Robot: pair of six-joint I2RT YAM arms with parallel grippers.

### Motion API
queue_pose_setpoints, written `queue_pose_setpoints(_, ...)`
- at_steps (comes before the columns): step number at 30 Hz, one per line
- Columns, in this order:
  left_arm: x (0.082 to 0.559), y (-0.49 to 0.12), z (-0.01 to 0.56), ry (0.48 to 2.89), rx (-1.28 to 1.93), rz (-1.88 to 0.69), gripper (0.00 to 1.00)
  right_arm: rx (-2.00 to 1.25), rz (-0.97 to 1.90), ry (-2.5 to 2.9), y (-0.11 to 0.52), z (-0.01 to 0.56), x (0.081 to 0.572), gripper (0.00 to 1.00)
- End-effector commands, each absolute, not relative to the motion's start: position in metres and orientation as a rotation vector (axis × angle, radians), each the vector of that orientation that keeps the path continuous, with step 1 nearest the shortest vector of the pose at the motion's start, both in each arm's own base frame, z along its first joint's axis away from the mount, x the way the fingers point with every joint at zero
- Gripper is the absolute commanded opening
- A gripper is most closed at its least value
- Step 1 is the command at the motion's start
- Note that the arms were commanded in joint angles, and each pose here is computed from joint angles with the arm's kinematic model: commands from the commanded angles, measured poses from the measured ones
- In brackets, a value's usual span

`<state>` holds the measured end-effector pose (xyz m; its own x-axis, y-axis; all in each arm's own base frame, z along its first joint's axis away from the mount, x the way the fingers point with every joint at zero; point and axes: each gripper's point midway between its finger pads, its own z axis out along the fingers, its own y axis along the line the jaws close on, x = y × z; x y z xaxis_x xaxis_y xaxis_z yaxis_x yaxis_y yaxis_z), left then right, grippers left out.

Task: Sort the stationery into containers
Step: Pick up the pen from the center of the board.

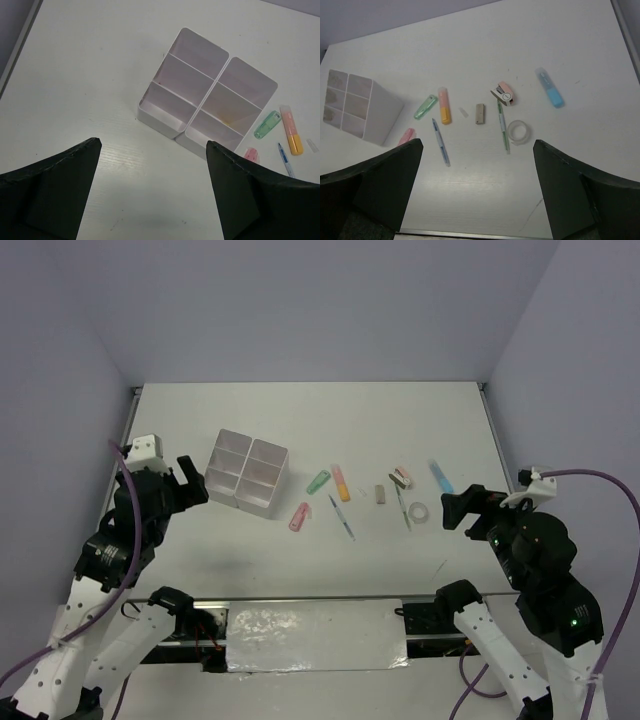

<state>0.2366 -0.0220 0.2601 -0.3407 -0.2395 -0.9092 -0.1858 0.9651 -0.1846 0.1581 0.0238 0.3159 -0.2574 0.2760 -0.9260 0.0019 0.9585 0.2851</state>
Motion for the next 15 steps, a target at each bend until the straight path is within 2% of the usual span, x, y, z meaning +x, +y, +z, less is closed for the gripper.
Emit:
queue_pose_setpoints(1,0.241,-0.022,0.269,1.892,-0.333,-0.070,0.99,0.220,0.251,1.749,0.015,0.336,0.151,1.00)
queue_pose_setpoints(8,0.242,-0.025,0.266,1.907,-0.321,-0.079,0.99,0.203,0.284,1.689,0.017,0.349,0.146,1.00)
queue_pose_setpoints(15,0.243,-0.025,0.263,1.919,-0.330,-0.075,0.99,0.117,0.398,1.706,0.045,0.353,0.158,1.00)
